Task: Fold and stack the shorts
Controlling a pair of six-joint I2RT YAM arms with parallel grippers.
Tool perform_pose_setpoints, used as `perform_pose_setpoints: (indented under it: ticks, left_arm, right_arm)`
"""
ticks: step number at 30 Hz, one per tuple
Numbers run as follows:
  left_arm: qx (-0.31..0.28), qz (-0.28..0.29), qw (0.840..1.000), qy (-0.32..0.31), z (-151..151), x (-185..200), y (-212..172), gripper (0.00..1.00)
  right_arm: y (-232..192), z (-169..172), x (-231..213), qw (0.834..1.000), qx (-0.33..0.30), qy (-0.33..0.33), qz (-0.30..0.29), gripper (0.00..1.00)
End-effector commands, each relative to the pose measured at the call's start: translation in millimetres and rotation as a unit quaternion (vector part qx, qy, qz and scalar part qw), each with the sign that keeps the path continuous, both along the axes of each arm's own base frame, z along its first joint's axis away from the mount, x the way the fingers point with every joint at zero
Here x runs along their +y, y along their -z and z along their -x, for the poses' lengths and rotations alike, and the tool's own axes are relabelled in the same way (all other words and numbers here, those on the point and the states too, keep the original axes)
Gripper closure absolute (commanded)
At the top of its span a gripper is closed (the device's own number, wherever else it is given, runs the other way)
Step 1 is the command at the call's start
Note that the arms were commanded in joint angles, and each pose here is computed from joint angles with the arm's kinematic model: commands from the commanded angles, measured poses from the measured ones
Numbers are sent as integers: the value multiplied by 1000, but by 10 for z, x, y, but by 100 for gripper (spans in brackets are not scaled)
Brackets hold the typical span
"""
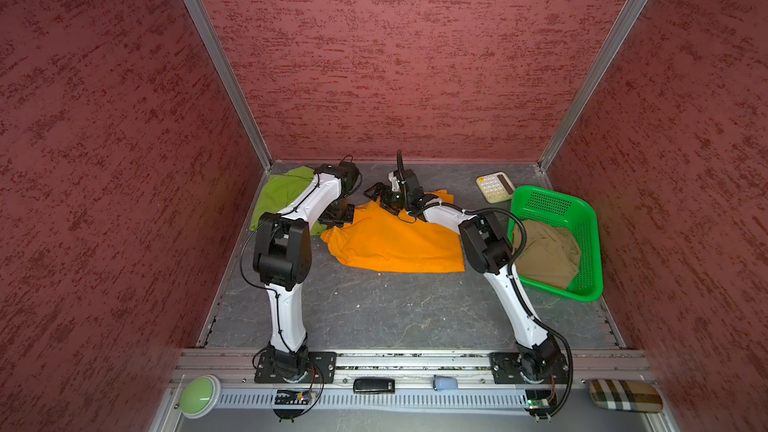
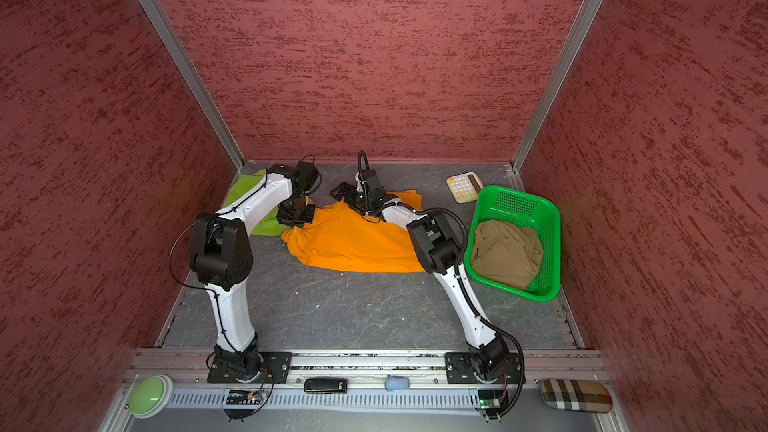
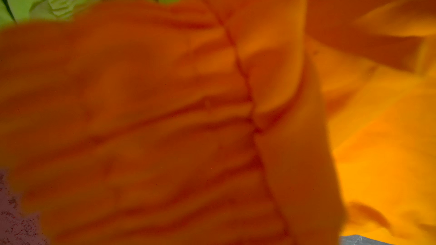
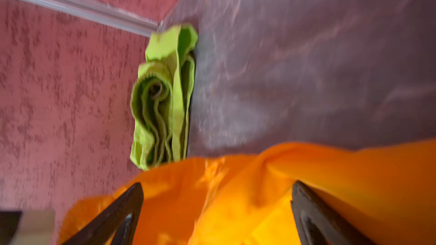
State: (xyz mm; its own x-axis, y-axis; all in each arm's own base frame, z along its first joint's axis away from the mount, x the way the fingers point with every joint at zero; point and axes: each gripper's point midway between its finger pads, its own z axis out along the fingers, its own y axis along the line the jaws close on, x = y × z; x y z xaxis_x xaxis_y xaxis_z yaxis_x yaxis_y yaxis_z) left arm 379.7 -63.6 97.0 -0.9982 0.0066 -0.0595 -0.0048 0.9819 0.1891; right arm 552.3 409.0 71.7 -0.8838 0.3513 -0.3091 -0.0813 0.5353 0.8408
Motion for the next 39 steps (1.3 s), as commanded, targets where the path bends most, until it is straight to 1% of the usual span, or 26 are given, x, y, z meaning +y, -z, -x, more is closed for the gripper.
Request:
perform_pose_setpoints:
  ticks: [1, 7, 10, 12, 15, 17, 19, 22, 25, 29, 32, 36, 39]
  left_arm:
    - [-10, 8, 1000, 0, -26, 11, -42, 100]
    - [-8, 12, 1000, -2, -71, -8, -5, 100]
    - [-12, 33, 999, -10, -116, -55, -12, 100]
    - [-17, 66, 997, -21, -160, -113, -45, 100]
    - [-26, 95, 995, -29, -248, -167, -116, 100]
    - [-29, 91, 995, -29, -307, -162, -164, 100]
    - [-32, 86, 995, -30, -359, -147, -198, 100]
    - [-39, 100, 994, -32, -427, -190, -248, 100]
    - [-40, 110, 993, -31, -453, -261, -253, 100]
    - [-32, 111, 993, -33, -433, -292, -191, 100]
    - [-30, 109, 993, -33, -417, -285, -165, 100]
    - [-32, 107, 993, -33, -411, -262, -176, 100]
    - [-33, 106, 993, -33, -401, -247, -180, 100]
  right_arm:
    - [138, -205, -204, 999, 20, 23, 21, 1]
    - [97, -457, -311, 999, 16, 42, 27, 1]
    - [-194, -484, -291, 999, -4, 25, 22, 1]
    - [-423, -417, -316, 999, -22, 11, 36, 1]
    - [-717, -159, -404, 998, -39, -5, 49, 1]
    - [-821, 93, -533, 997, -49, -7, 57, 1]
    - [-840, 384, -628, 997, -49, -14, 55, 1]
    - [-771, 873, -659, 997, -47, -39, 48, 1]
    - [-589, 1325, -592, 995, -40, -71, 58, 1]
    - [-490, 1769, -410, 994, -35, -95, 49, 1]
    - [-289, 1997, -304, 993, -15, -106, 48, 1]
    - [-4, 2203, -207, 991, 14, -121, 49, 1]
    - [167, 2350, -226, 989, 28, -127, 68, 1]
